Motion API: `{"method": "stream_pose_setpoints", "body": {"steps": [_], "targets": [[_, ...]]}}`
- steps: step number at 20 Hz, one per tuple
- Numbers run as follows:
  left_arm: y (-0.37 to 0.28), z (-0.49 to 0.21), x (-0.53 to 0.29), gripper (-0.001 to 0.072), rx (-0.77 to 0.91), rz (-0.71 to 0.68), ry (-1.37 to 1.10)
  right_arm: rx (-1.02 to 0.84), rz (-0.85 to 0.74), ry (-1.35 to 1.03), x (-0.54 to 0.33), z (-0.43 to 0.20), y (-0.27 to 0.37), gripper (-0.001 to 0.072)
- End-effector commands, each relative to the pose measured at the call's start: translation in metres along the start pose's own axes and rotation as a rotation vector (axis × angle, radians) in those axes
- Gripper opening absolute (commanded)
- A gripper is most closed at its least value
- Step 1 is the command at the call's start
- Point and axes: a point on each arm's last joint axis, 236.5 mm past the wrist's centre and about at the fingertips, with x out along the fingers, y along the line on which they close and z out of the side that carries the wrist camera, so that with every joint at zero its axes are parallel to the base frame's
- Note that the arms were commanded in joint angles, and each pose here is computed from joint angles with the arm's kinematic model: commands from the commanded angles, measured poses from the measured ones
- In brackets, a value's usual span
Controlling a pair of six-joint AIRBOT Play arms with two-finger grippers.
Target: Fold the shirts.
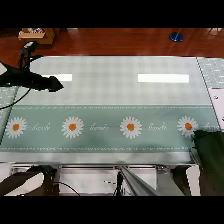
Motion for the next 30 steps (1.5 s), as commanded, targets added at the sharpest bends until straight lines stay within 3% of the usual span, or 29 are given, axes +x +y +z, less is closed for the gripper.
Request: {"method": "stream_pose_setpoints", "body": {"steps": [1, 3, 4, 5, 7, 8, 9, 10, 14, 19, 25, 30], "targets": [[0.010, 0.022, 0.020, 0.0543, -0.042, 0.005, -0.077, -0.043, 0.724, -0.175, -0.052, 0.062, 0.196, 0.0336], [-0.007, 0.017, 0.029, 0.0536, -0.063, -0.059, -0.045, -0.285, 0.795, 0.012, -0.044, 0.007, 0.254, 0.0335], [-0.017, 0.011, 0.030, 0.0451, -0.028, -0.066, -0.013, -0.393, 0.788, 0.074, -0.039, -0.019, 0.271, 0.0295], [-0.027, 0.004, 0.030, 0.0428, 0.028, -0.062, 0.029, -0.503, 0.773, 0.120, -0.034, -0.044, 0.285, 0.0230], [-0.041, -0.002, 0.026, 0.0428, 0.145, -0.002, 0.094, -0.662, 0.721, 0.148, -0.027, -0.075, 0.300, 0.0241], [-0.043, 0.002, 0.024, 0.0455, 0.193, 0.052, 0.097, -0.709, 0.681, 0.131, -0.023, -0.082, 0.304, 0.0396], [-0.048, 0.007, 0.021, 0.0714, 0.239, 0.087, 0.090, -0.744, 0.637, 0.100, -0.020, -0.083, 0.307, 0.0544], [-0.051, 0.013, 0.020, 0.0720, 0.256, 0.113, 0.075, -0.789, 0.592, 0.061, -0.018, -0.080, 0.308, 0.0599], [-0.038, 0.019, 0.016, 0.0720, 0.203, 0.216, 0.064, -0.989, 0.371, -0.161, -0.026, -0.034, 0.303, 0.0599], [-0.026, 0.020, 0.014, 0.0720, 0.158, 0.268, 0.060, -0.971, 0.351, -0.207, -0.033, -0.021, 0.307, 0.0599], [-0.027, 0.020, 0.014, 0.0720, 0.158, 0.267, 0.061, -0.903, 0.468, -0.188, -0.040, -0.033, 0.329, 0.0597], [-0.026, 0.020, 0.015, 0.0720, 0.158, 0.267, 0.061, -0.902, 0.470, -0.193, -0.040, -0.032, 0.330, 0.0596]]}}
